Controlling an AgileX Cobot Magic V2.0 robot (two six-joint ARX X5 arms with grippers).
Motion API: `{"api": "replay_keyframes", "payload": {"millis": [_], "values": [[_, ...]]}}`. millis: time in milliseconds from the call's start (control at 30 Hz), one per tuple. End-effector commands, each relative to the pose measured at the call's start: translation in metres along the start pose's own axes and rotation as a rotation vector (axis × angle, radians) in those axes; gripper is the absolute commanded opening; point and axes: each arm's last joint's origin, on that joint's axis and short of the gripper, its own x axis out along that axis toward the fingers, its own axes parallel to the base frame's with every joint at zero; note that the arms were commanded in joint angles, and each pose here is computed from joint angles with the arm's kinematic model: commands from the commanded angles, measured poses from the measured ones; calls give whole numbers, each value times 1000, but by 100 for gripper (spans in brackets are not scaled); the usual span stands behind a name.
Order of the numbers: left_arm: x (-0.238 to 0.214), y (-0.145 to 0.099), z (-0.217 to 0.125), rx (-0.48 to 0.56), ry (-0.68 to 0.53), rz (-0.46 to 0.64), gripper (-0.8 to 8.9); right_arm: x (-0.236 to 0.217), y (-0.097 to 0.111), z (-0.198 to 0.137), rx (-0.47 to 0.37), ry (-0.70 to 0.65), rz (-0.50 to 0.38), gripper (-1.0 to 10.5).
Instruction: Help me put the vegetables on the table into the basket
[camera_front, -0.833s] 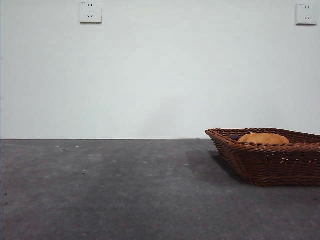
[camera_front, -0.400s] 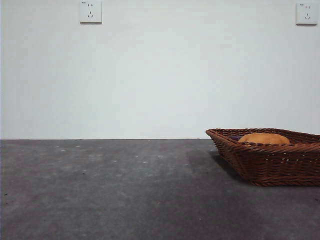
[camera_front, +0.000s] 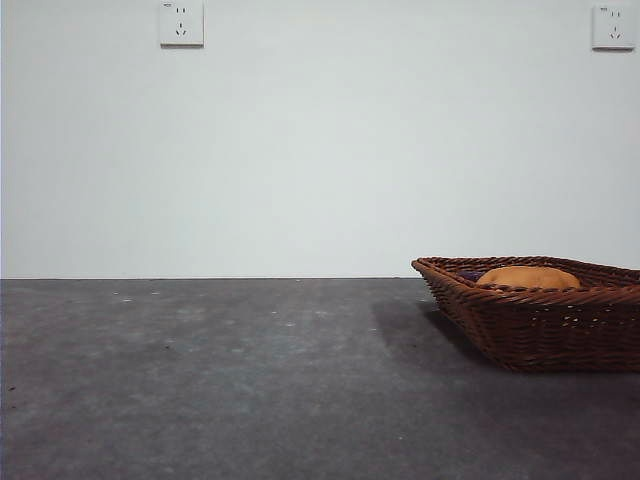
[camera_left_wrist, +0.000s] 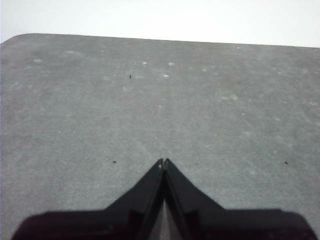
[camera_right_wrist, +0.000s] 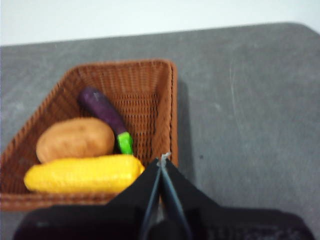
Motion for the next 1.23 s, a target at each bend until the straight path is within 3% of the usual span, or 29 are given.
{"api": "replay_keyframes", "payload": {"millis": [33, 200, 1233], "values": [[1, 1, -3, -7, 3, 2, -3, 2, -1, -11, 10, -18, -2, 1], [1, 1, -3, -6, 3, 2, -3, 5, -2, -27, 39, -31, 0, 1], [1, 1, -3, -6, 3, 2, -3, 5, -2, -27, 52, -36, -3, 1]]}}
